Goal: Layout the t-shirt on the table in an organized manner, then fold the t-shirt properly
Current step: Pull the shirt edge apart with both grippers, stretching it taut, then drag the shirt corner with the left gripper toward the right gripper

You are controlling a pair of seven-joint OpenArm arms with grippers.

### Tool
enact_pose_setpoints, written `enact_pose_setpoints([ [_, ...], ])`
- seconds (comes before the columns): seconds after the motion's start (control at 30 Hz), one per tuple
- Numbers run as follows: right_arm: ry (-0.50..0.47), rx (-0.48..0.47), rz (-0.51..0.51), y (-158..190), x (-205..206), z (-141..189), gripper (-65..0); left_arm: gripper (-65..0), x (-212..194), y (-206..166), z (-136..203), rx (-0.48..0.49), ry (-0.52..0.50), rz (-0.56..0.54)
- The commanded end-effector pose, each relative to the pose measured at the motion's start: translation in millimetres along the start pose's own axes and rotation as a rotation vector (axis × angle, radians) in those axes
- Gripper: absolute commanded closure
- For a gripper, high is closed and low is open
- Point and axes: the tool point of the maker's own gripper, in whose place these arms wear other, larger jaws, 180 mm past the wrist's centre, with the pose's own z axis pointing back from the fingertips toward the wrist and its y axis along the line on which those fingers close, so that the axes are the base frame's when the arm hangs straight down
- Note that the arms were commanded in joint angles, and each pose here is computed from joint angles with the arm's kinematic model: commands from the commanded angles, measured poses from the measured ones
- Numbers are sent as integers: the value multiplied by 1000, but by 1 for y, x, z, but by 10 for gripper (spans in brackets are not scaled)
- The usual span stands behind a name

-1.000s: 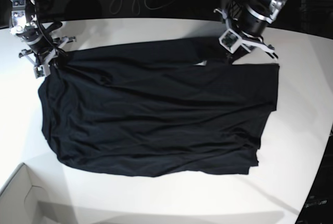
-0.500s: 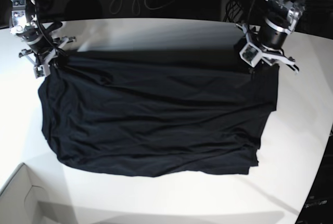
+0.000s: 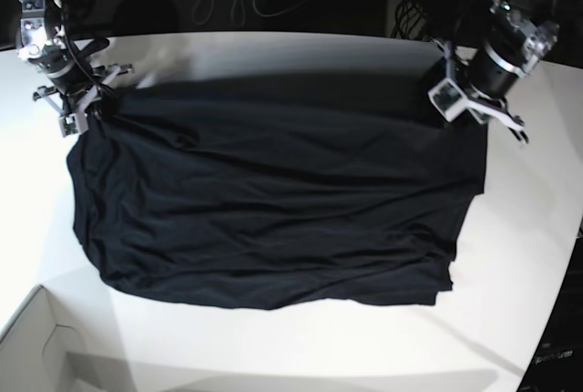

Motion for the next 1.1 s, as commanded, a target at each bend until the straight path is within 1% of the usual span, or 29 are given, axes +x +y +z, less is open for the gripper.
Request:
enact_pose_setpoints([
  [0.0, 101, -8, 24, -2, -23, 3, 0, 0, 6, 14, 3, 28, -23, -27],
  [0.07, 101, -8, 24, -2, -23, 3, 0, 0, 9, 20, 1, 22, -30, -48],
  [0.17, 101, -7, 23, -2, -23, 3, 0, 0, 12, 20, -1, 0, -37, -65],
  [0.27, 102, -7, 23, -2, -24, 3, 0, 0, 13, 21, -1, 0, -39, -69],
  [0.4, 101, -7, 23, -2, -23, 3, 0, 0, 14, 12, -1, -24, -44, -65],
  [0.57, 99, -3, 12, 2, -24, 1, 0, 0, 22, -38, 0, -160, -71, -53],
  [0.63, 99, -2, 11, 2, -24, 1, 0, 0, 32, -69, 2, -230, -95, -25],
  [0.73, 99, -2, 11, 2, -24, 1, 0, 0, 49, -99, 2, -292, -134, 21],
  [0.8, 101, -2, 11, 2, -24, 1, 0, 0, 57, -111, 1, -306, -146, 20],
  [0.87, 99, -2, 11, 2, -24, 1, 0, 0, 60, -118, -2, -294, -138, -19],
  [0.97, 99, -2, 11, 2, -24, 1, 0, 0, 52, -127, -8, -282, -99, -68],
  [1.07, 99, -2, 11, 2, -24, 1, 0, 0, 41, -140, -14, -298, -64, -76],
])
